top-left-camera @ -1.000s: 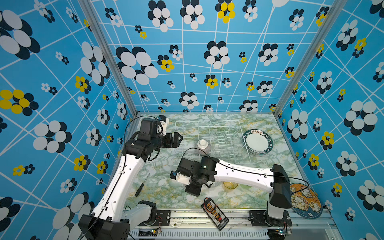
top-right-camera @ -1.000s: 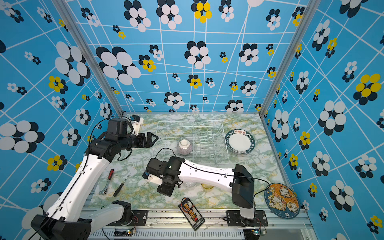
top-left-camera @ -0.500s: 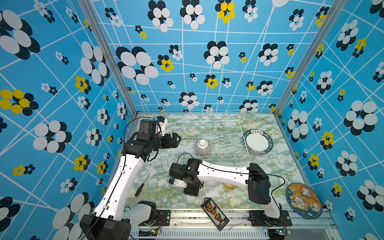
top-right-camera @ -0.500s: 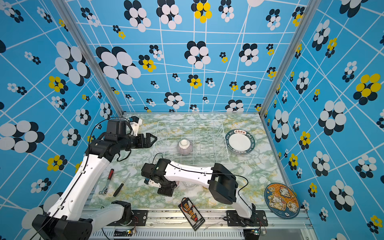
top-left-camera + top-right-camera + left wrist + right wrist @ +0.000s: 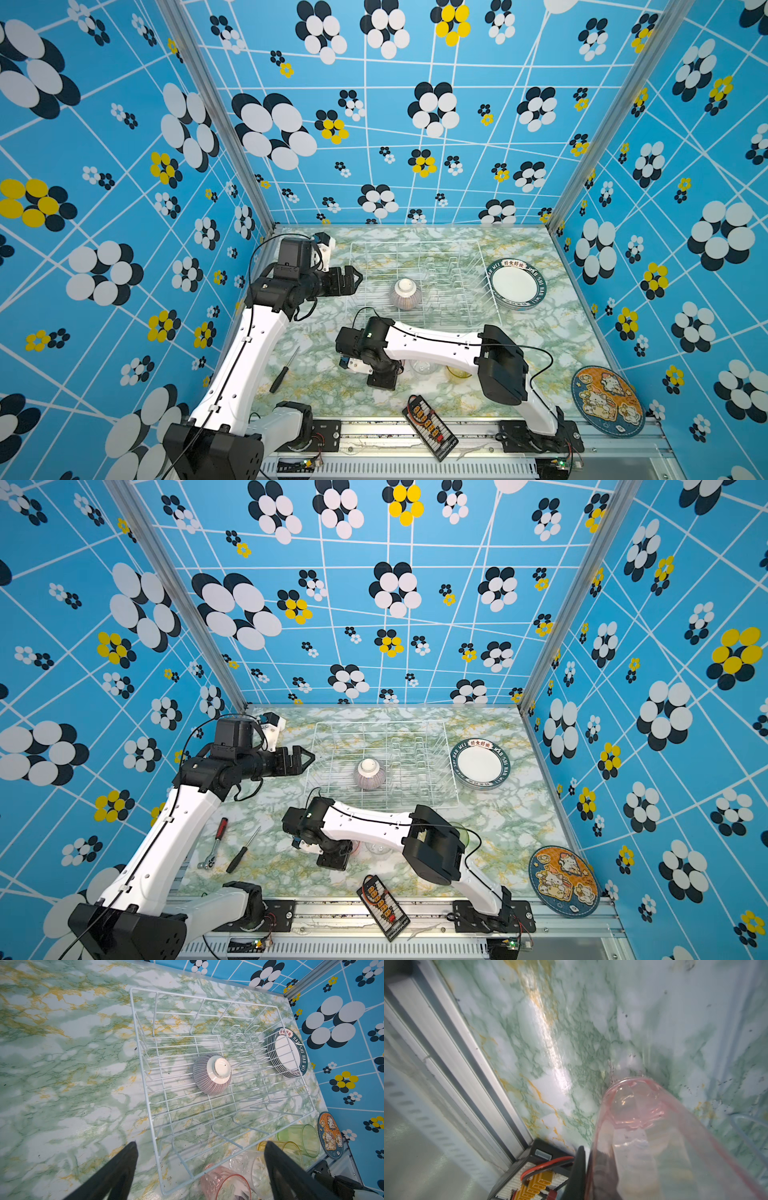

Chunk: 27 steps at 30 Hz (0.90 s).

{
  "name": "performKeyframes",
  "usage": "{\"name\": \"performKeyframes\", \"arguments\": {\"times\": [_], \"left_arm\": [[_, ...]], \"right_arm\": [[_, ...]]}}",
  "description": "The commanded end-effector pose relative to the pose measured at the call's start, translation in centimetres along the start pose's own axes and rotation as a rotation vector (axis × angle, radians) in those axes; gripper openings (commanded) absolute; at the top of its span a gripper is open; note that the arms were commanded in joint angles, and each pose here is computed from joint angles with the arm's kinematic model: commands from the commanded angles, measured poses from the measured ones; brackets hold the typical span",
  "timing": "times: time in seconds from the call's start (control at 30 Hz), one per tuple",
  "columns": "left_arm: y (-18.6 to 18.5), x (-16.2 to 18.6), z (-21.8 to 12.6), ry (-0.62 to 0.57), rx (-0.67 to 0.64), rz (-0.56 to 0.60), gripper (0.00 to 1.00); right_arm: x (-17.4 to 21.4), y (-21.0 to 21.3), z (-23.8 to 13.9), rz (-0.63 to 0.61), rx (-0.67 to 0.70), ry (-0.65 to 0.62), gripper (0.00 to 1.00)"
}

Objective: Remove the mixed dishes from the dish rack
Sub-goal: 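Set the pink glass down beside the clear glass, open right gripper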

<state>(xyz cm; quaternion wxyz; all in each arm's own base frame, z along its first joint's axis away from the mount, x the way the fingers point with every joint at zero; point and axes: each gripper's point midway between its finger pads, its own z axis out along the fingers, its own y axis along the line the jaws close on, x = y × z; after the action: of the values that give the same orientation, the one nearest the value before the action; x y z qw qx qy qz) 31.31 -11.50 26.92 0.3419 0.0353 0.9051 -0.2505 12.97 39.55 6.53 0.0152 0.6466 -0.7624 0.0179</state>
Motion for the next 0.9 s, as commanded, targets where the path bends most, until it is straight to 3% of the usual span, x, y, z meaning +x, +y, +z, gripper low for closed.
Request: {"name": "performKeyframes", "arguments": {"times": [0.0, 0.17, 0.43, 0.63, 0.87], "left_arm": [[0.4, 0.3, 0.5, 0.017, 0.010, 0.001, 0.96], [0.4, 0.4, 0.8, 0.029, 0.013, -0.003, 0.96], [0.3, 0.4, 1.0, 0.038, 0.021, -0.009, 0.97], [0.2, 0.5, 0.8, 0.037, 0.024, -0.010, 0.97], [0.1, 0.7, 0.6, 0.041, 0.024, -0.012, 0.97]], "right_arm": [[0.5, -0.5, 0.8, -0.005, 0.001, 0.046, 0.00], [0.7, -0.6, 1.1, -0.006, -0.001, 0.056, 0.00], [0.3, -1.1, 0.1, 0.007, 0.017, 0.019, 0.13], [0.2, -1.5, -0.8, 0.017, 0.041, -0.009, 0.36], [0.1, -1.8, -3.1, 0.029, 0.068, -0.075, 0.43]]}}
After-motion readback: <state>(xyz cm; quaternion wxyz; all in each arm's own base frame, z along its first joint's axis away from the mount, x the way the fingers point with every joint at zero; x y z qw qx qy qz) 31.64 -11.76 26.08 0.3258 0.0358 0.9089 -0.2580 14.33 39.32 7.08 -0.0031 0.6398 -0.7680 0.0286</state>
